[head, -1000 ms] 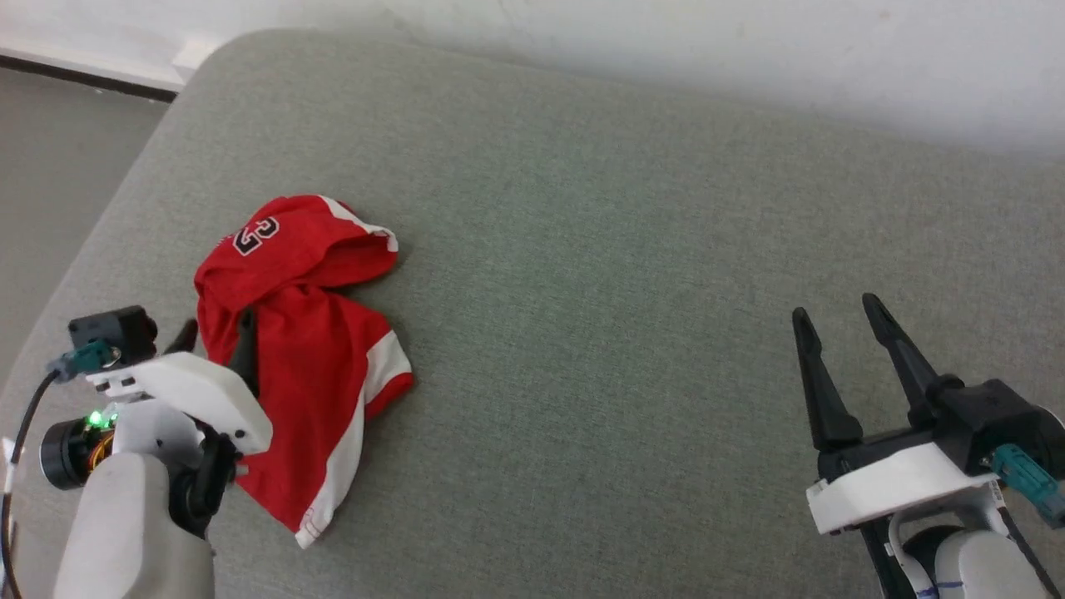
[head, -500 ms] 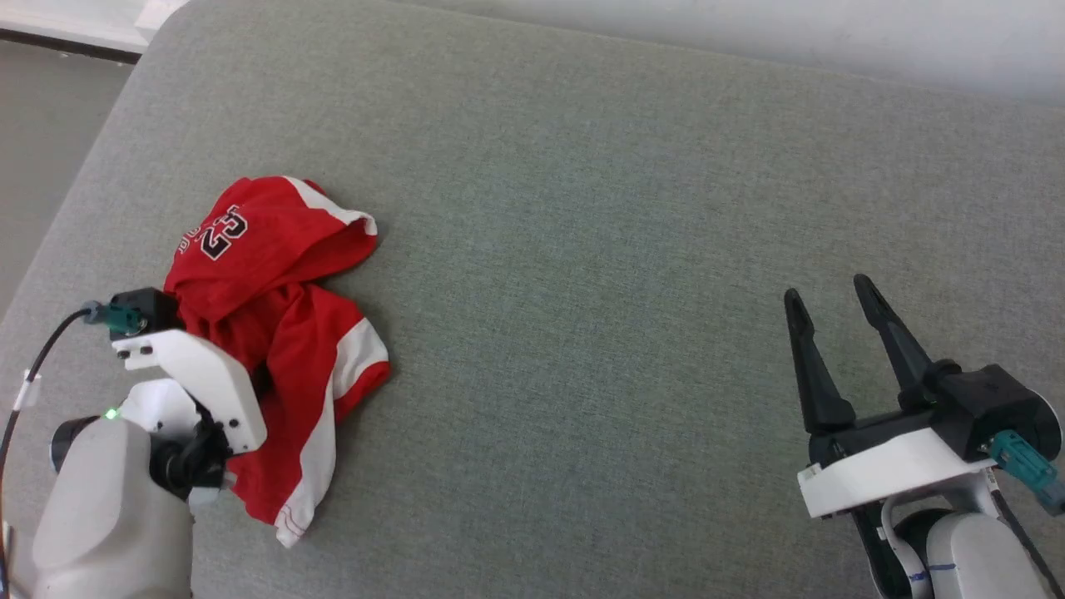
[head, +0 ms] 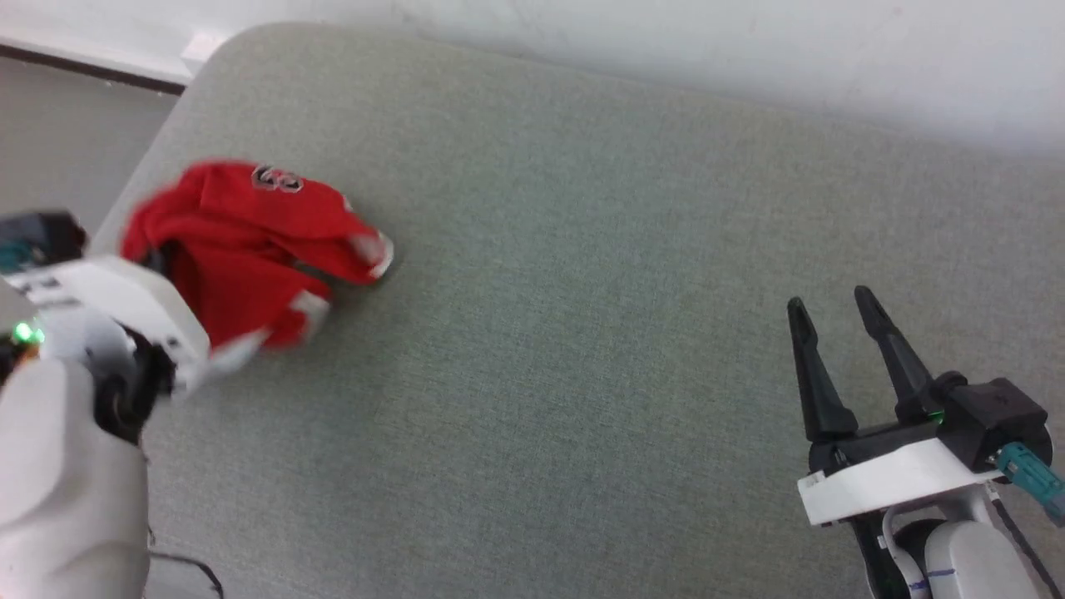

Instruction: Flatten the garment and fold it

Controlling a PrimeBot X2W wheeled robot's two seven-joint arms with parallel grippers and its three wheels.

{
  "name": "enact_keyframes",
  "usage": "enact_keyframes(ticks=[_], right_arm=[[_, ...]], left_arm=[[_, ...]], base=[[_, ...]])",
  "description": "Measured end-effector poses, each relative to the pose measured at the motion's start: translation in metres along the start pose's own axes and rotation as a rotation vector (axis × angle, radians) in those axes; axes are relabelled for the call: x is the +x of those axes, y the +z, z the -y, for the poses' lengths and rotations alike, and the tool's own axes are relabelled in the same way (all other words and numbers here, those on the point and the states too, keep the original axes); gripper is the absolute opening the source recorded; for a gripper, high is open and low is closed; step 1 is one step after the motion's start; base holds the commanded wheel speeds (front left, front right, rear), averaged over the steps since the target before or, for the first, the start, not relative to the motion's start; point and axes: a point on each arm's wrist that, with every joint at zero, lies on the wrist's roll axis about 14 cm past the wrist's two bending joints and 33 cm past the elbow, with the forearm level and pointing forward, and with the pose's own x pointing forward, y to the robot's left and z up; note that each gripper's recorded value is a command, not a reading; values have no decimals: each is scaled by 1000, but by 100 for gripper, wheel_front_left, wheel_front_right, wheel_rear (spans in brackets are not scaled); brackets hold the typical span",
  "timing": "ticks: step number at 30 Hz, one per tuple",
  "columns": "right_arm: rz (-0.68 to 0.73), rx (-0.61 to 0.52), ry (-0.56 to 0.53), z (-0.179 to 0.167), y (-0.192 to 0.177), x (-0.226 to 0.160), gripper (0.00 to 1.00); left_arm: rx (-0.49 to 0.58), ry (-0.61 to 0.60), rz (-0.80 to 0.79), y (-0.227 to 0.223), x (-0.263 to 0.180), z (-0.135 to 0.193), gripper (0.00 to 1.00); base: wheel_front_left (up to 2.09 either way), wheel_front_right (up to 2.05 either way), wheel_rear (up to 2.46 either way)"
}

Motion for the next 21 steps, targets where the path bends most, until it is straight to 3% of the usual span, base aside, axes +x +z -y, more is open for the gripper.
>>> enact_keyframes(ticks=[6,11,15,21], right_arm=[[31,-22,-20,2,15,-13,100],[46,-33,-83,18,24,-32,100],[53,-46,-154,36,29,-52,100],[67,-61,-279,66,39,-89,100]], left_arm=[[-17,-109,304,83,-20,34,0],[6,-267,493,130,-40,96,0],[-13,-424,531,134,-55,157,0],[-68,-666,449,95,-77,249,0]], base=[[0,0,0],[0,0,0],[0,0,0],[0,0,0]])
